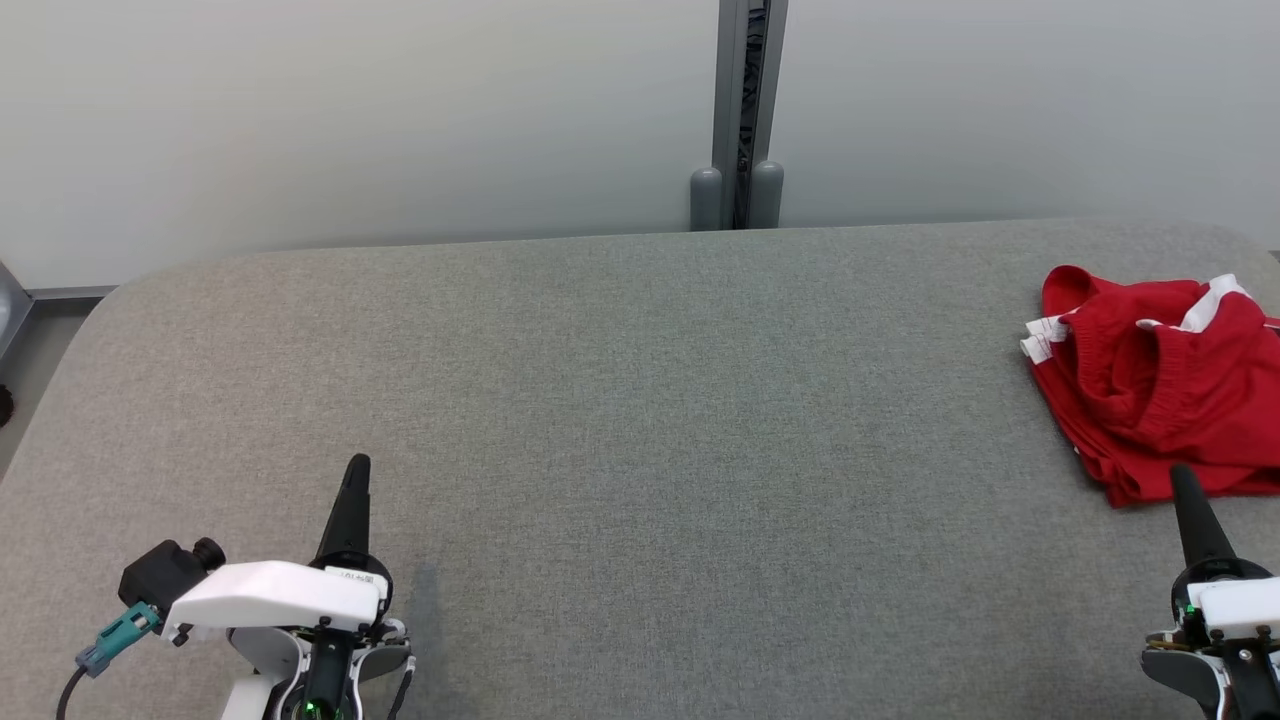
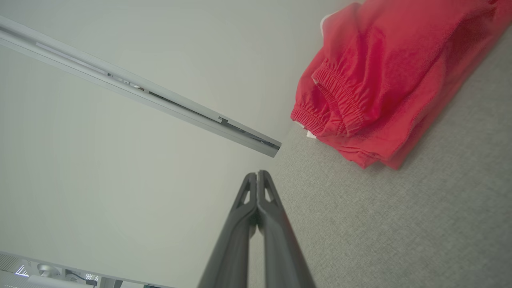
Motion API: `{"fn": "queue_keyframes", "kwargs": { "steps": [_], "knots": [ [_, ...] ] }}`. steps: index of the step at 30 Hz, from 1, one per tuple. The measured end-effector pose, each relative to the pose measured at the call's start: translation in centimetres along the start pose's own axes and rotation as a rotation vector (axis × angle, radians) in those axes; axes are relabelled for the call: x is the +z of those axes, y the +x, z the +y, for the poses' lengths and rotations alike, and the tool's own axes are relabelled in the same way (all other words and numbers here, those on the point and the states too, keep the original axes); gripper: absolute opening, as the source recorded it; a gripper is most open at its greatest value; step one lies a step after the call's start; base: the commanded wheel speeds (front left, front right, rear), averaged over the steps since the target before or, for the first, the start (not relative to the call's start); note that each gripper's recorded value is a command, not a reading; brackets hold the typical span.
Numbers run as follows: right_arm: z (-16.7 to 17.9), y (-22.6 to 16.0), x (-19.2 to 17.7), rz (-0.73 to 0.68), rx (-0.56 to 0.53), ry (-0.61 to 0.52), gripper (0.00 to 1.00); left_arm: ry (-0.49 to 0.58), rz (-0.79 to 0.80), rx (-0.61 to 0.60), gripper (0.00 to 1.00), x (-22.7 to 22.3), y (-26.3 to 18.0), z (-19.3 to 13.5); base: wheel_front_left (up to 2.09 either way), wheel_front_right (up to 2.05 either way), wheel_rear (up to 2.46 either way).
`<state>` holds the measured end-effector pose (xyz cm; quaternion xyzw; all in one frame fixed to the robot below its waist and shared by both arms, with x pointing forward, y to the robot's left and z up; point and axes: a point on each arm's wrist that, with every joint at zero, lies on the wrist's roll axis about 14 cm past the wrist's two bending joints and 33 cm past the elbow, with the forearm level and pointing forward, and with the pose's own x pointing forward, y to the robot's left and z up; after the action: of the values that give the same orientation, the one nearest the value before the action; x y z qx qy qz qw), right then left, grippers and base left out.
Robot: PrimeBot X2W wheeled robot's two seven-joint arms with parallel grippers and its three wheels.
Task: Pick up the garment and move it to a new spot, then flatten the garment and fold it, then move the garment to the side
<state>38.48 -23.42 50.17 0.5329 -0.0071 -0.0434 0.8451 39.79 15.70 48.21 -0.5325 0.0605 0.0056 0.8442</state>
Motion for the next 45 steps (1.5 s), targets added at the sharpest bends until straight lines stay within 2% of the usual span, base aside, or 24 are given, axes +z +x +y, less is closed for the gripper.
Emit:
{"fn": "queue_keyframes", "kwargs": {
  "steps": [45],
  "knots": [
    [-0.2, 0.6, 1.0, -0.013, 0.007, 0.357, 0.00, -0.351, 0.014, -0.079, 0.00, 0.8, 1.9, -2.7, 0.00, 0.00, 0.00]
  ]
}}
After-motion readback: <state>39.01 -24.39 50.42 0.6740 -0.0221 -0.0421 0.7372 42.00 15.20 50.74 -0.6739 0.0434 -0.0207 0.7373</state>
